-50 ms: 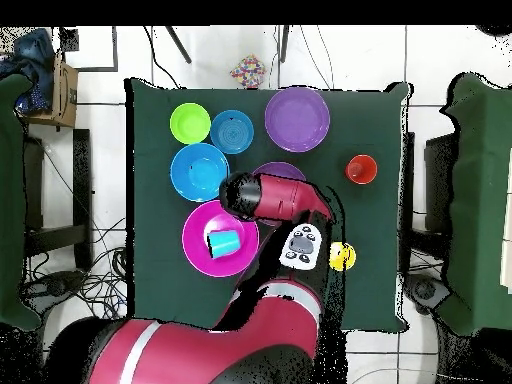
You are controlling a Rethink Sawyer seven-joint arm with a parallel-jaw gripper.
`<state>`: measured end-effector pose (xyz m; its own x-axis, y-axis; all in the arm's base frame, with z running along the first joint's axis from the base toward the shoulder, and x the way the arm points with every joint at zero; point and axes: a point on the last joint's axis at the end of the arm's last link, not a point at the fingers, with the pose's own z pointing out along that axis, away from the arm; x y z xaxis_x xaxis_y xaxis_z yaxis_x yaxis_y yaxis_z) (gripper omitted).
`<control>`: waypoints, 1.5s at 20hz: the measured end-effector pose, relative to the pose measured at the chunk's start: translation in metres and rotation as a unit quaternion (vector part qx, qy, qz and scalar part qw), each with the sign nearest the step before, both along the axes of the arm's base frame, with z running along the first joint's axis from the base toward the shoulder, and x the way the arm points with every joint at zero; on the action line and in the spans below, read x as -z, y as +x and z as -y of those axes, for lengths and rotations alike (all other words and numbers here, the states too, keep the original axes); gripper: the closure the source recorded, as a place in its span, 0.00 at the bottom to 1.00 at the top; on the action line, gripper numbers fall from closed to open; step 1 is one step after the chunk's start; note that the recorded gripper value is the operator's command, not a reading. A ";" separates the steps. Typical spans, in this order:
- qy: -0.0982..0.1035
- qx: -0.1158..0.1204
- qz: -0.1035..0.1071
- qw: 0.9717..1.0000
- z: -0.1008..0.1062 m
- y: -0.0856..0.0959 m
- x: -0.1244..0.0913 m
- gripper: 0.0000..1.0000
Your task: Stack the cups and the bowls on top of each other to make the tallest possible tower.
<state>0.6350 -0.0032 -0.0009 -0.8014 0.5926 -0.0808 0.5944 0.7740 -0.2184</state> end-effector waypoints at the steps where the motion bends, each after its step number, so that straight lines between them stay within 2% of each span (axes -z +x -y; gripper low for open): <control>1: 0.000 0.002 -0.003 1.000 0.001 0.001 -0.004 0.00; 20: 0.007 0.021 -0.023 0.999 0.002 0.025 -0.078 0.00; 30: 0.011 0.025 -0.019 0.999 0.001 0.031 -0.110 0.00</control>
<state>0.6664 -0.0045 0.1090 -0.7723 0.6341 -0.0375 0.6249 0.7478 -0.2241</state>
